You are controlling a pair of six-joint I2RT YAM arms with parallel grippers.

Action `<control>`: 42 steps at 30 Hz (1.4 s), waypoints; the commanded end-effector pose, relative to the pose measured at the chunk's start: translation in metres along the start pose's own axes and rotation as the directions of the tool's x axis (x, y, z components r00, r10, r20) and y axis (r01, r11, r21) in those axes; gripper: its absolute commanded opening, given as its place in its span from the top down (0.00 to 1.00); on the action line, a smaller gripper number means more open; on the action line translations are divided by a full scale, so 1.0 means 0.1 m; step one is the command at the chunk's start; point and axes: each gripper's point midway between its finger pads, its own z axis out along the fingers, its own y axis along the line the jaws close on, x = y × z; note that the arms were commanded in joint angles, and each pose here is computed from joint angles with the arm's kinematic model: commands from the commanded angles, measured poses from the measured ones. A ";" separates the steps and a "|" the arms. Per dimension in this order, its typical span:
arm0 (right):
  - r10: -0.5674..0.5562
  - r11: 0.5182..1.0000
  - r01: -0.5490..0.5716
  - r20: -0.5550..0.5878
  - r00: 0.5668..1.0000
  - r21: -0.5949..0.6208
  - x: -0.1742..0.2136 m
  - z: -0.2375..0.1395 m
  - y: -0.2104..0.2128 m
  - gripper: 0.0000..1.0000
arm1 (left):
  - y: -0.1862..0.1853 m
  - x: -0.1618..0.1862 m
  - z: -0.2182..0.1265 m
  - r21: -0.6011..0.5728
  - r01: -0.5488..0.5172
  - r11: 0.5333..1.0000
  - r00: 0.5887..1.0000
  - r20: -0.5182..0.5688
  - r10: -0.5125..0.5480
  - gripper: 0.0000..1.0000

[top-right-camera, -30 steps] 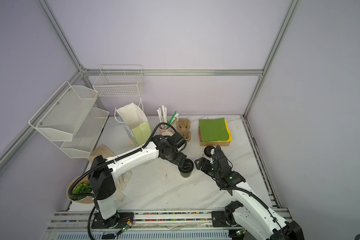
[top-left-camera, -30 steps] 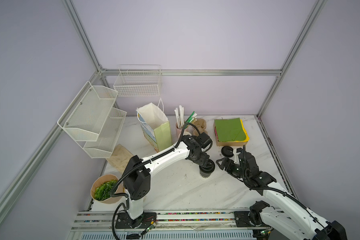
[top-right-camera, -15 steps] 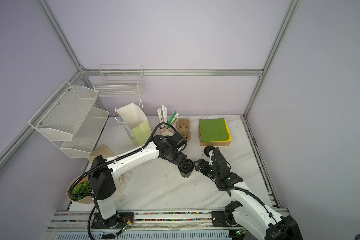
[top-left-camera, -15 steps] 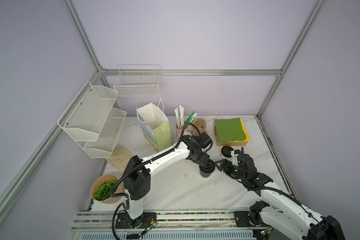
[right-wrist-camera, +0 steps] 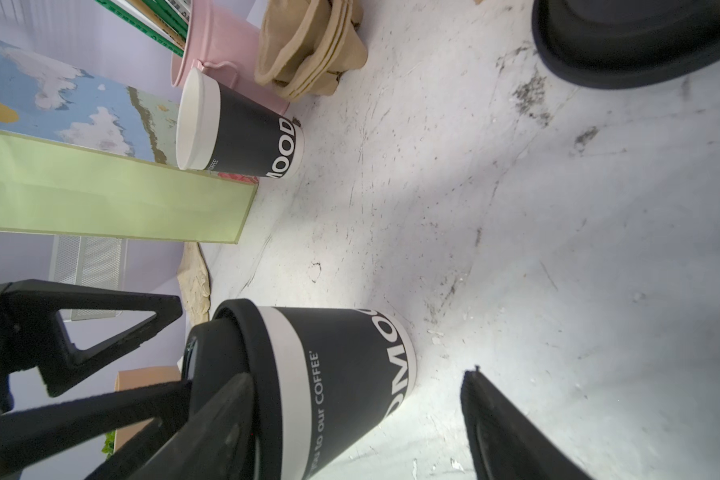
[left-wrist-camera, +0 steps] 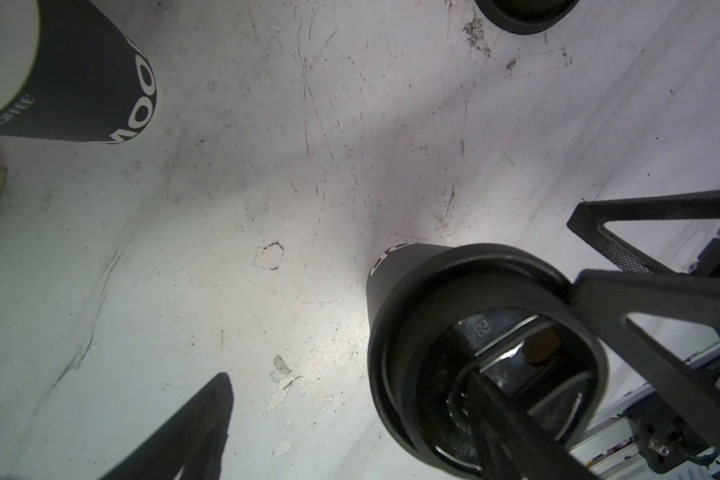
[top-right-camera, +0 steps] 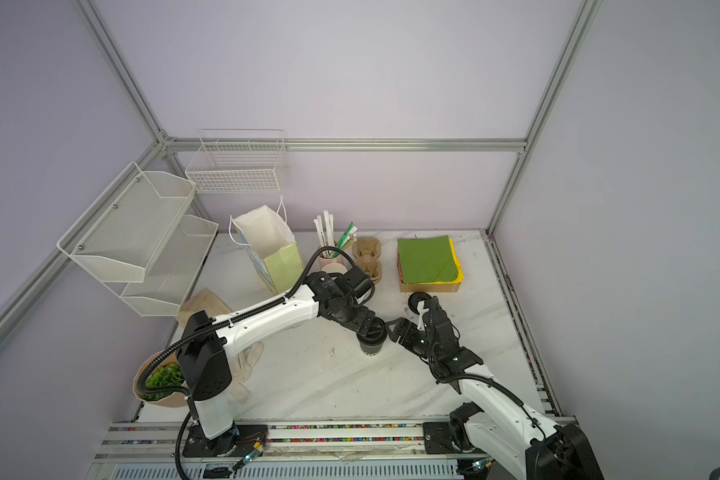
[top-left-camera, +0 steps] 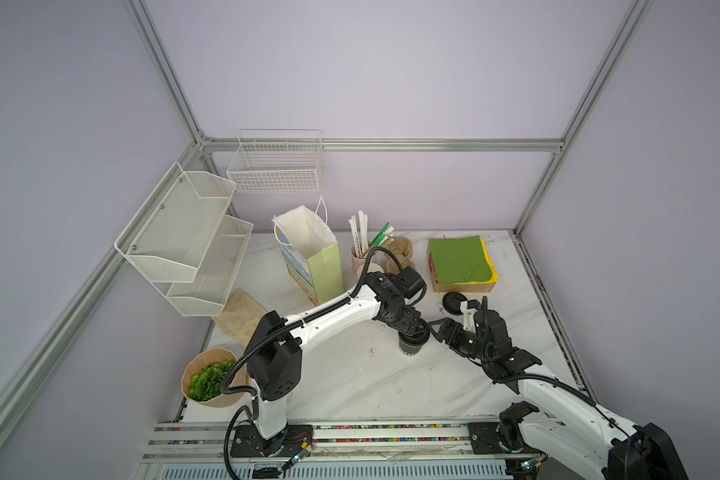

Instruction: Pack the takeout coffee

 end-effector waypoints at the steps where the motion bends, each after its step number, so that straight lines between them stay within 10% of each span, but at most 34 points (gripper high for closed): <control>1: 0.043 0.992 -0.036 -0.057 0.997 0.119 0.22 0.05 -0.39 0.20 | 0.02 0.12 0.02 0.005 0.004 1.000 1.000 -0.012 -0.004 0.13; 42: -0.010 0.987 0.021 -0.066 0.998 0.159 0.16 -0.17 -0.27 0.21 | 0.17 0.35 0.15 -0.015 0.029 0.999 0.999 -0.023 -0.029 0.13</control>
